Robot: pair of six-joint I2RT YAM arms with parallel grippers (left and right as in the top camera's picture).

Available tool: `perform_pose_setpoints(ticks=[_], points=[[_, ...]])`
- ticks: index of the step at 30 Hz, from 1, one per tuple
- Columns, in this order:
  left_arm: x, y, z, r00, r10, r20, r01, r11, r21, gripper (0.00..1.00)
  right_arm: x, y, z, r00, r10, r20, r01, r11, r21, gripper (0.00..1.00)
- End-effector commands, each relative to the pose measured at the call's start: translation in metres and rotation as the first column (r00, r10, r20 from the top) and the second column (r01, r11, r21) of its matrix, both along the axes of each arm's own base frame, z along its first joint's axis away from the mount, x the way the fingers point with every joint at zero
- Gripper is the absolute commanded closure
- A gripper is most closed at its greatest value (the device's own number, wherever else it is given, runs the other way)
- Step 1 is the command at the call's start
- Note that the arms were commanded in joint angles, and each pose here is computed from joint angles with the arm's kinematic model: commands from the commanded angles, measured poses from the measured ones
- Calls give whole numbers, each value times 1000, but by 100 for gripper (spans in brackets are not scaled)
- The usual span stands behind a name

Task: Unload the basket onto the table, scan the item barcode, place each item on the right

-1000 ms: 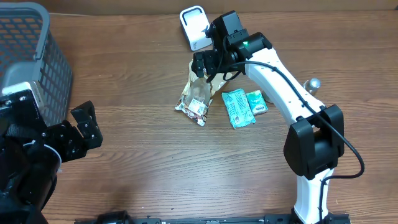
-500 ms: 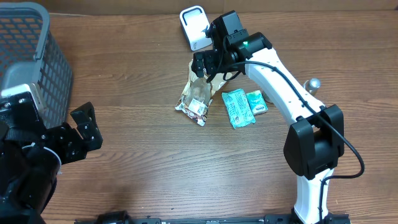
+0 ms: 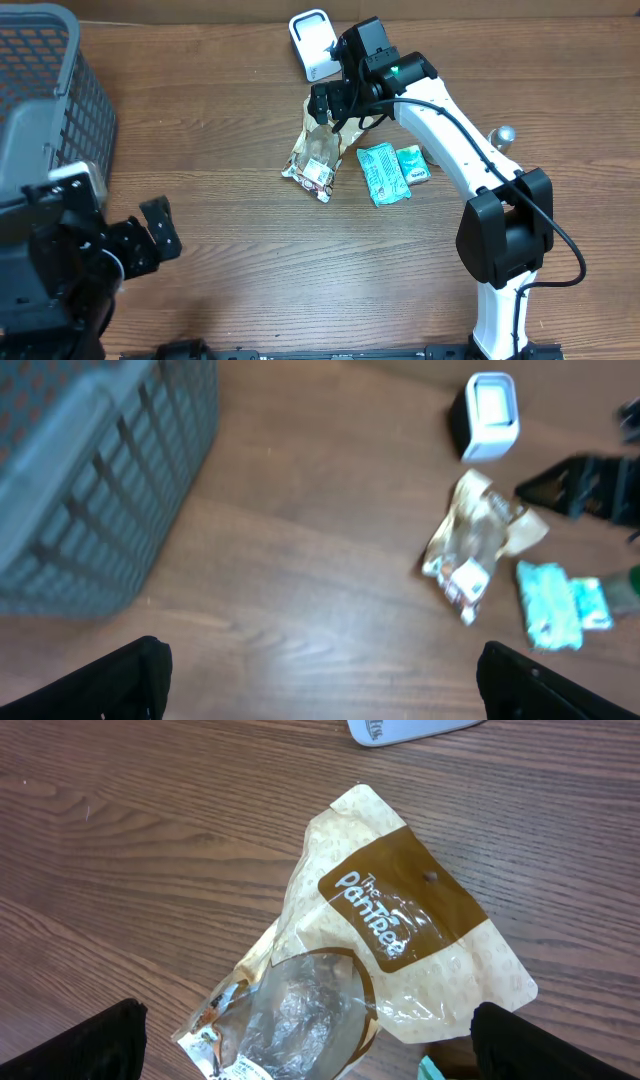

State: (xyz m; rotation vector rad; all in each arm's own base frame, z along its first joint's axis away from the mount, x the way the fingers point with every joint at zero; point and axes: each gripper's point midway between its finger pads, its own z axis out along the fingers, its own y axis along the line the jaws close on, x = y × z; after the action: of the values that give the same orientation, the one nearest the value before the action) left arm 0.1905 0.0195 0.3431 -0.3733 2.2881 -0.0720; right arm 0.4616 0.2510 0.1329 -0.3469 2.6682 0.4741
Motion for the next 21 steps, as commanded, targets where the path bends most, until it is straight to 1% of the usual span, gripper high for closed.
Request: perform_pose_setpoints(ticks=[1, 6, 11, 13, 16, 21], points=[[-2, 1, -19, 1000, 12, -9, -12, 1000, -2, 1, 2, 1, 6, 1000, 2, 20, -2, 1000, 2, 0], [22, 0, -24, 994, -2, 106, 2, 1000, -3, 0, 2, 1, 6, 1000, 2, 20, -2, 1000, 2, 0], [43, -2, -24, 970, 24, 241, -11, 999, -51, 0, 2, 1, 6, 1000, 2, 20, -2, 1000, 2, 0], [53, -5, -20, 948, 24, 317, -2, 998, -70, 0, 2, 1, 6, 1000, 2, 20, -2, 1000, 2, 0], [65, -11, -12, 907, 1, 422, 30, 997, -67, 0, 2, 1, 6, 1000, 2, 20, -2, 1000, 2, 0], [79, -20, -2, 799, -32, 601, 76, 996, -47, 0, 2, 1, 6, 1000, 2, 20, -2, 1000, 2, 0]])
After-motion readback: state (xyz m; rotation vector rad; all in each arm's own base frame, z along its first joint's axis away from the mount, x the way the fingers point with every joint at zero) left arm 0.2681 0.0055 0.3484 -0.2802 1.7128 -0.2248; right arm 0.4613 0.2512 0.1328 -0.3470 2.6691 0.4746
